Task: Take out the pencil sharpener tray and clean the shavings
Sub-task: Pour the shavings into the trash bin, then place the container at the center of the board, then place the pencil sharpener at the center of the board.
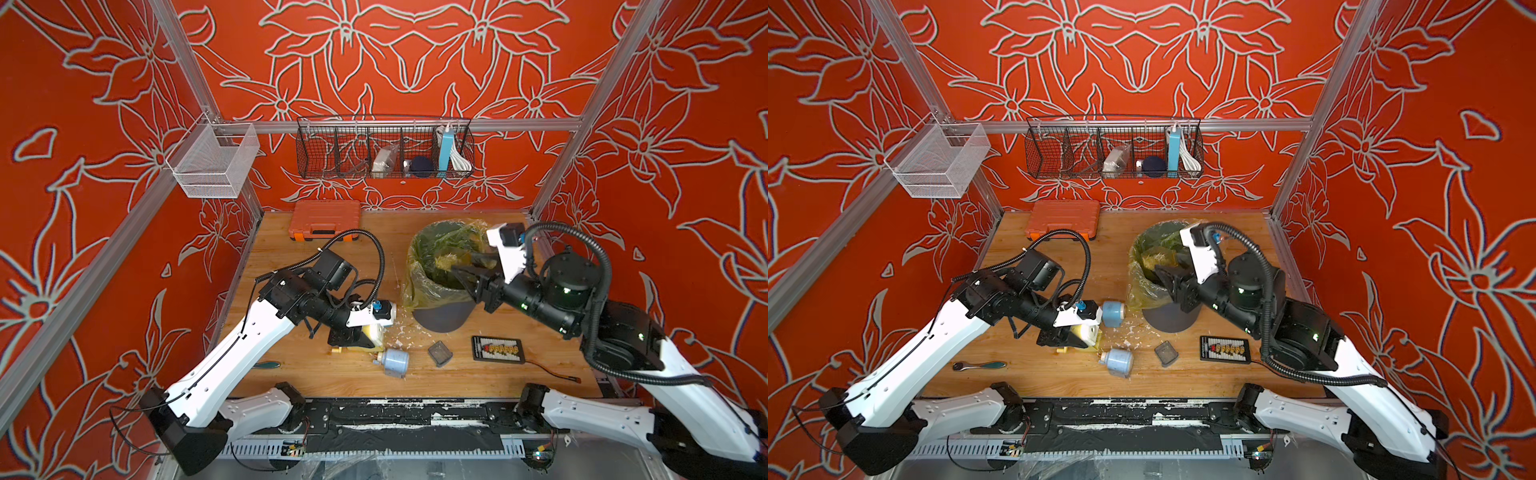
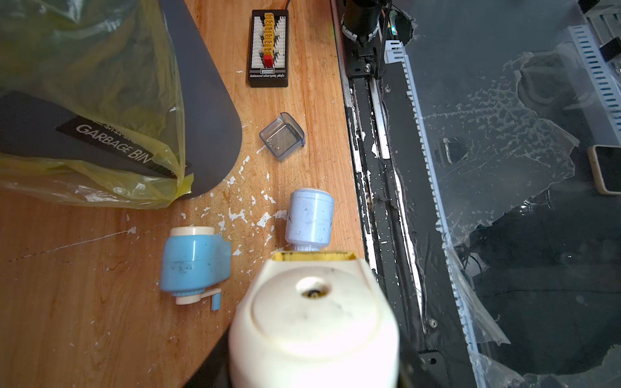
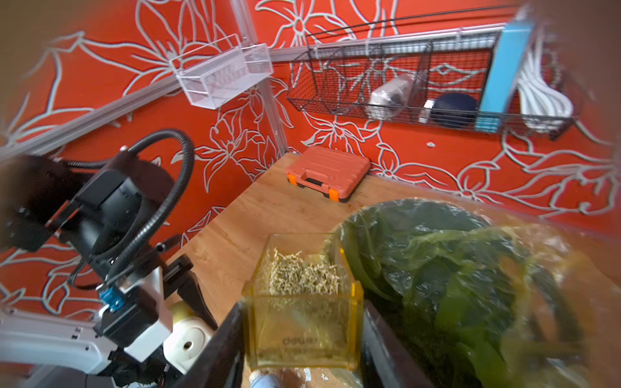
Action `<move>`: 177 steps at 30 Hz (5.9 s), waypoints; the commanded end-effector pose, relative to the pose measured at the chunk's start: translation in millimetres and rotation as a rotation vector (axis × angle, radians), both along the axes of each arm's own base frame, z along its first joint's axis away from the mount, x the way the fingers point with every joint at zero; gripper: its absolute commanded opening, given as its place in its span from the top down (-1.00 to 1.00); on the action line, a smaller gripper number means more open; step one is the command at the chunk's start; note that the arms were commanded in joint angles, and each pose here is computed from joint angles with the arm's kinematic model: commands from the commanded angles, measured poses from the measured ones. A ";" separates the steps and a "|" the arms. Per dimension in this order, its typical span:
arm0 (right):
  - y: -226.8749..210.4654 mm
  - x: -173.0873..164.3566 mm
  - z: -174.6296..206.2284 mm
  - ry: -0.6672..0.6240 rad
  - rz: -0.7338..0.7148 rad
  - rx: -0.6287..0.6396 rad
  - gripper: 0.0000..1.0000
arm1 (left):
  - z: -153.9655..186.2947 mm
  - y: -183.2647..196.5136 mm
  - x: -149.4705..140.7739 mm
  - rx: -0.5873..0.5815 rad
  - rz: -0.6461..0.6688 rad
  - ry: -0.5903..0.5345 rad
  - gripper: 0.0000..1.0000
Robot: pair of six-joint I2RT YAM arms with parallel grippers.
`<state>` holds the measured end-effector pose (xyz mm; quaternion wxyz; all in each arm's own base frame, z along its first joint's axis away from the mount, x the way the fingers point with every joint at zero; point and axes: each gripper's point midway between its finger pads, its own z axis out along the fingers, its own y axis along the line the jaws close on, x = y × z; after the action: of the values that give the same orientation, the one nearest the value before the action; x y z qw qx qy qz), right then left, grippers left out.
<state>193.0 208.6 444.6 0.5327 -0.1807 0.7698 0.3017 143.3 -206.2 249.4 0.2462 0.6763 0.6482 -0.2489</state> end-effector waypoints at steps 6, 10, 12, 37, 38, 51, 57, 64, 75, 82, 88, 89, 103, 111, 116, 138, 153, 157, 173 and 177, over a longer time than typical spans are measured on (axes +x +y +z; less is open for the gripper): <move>-0.9 -0.6 -29.8 0.768 -0.099 0.411 1.00 | 5.6 1.3 -4.3 -0.026 -0.016 -0.023 1.00; 16.0 5.5 -25.2 1.017 -0.045 0.724 1.00 | 4.6 2.5 -7.3 -0.032 -0.015 -0.027 1.00; 15.7 13.6 -28.2 1.109 -0.076 0.890 1.00 | 5.0 2.7 -8.4 -0.038 -0.014 -0.029 1.00; -33.0 47.4 -75.0 1.386 -0.317 1.299 1.00 | 3.3 1.6 -15.5 -0.073 -0.011 -0.010 1.00; -29.0 48.7 -70.3 1.401 -0.272 1.330 1.00 | 2.1 1.3 -14.6 -0.073 -0.010 -0.012 1.00; -33.1 59.0 -54.2 1.296 -0.195 1.236 1.00 | 0.2 1.8 -13.4 -0.045 -0.020 0.008 1.00; -51.4 60.8 -52.4 1.063 -0.165 1.123 1.00 | -2.3 4.2 -1.7 -0.020 -0.007 -0.028 1.00; -62.6 61.0 -32.6 0.555 -0.067 0.769 1.00 | 10.6 13.8 28.7 -0.034 0.055 -0.053 1.00; -115.7 -2.7 -109.1 0.018 -0.181 -0.102 1.00 | -42.8 53.9 107.8 0.111 0.241 -0.013 1.00; -125.3 -40.7 -199.6 0.313 -0.207 -0.154 1.00 | -81.3 79.2 161.4 0.235 0.355 -0.016 1.00; -123.3 -39.1 -227.7 0.628 -0.260 -0.153 1.00 | -122.1 82.7 187.2 0.286 0.394 0.041 1.00; -121.7 -38.8 -232.3 0.652 -0.274 -0.141 1.00 | -127.3 82.8 189.0 0.289 0.397 0.048 1.00; -107.6 -7.1 -293.8 0.273 -0.493 -0.230 1.00 | -168.7 89.7 190.3 0.329 0.438 0.058 1.00; -63.4 -2.3 -324.3 0.101 -0.486 -0.242 1.00 | -181.8 86.2 185.2 0.324 0.444 0.085 0.84; -72.2 -7.7 -360.7 0.158 -0.517 -0.223 0.98 | -186.8 85.9 184.0 0.329 0.449 0.086 0.54; -74.2 -21.1 -360.0 0.221 -0.428 -0.220 -0.94 | -202.8 83.1 179.9 0.383 0.459 0.090 -0.27; -79.8 -18.1 -282.3 0.098 -0.383 -0.229 -0.94 | -162.0 83.9 177.7 0.369 0.481 0.020 -0.98; -75.1 -17.4 -268.5 0.070 -0.358 -0.237 -0.94 | -137.4 93.9 169.3 0.380 0.524 -0.030 -0.98; -75.7 -14.5 -248.7 -0.001 -0.341 -0.247 -0.87 | -120.0 71.0 29.4 0.329 0.147 0.042 -0.78; -74.4 -15.5 -249.8 0.013 -0.335 -0.234 -0.87 | -139.1 70.1 45.0 0.367 0.187 -0.013 -0.75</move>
<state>175.9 134.7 186.1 0.5385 -0.1186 0.8266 0.1124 180.3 -135.6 118.7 0.1385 0.6467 0.7409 -0.1168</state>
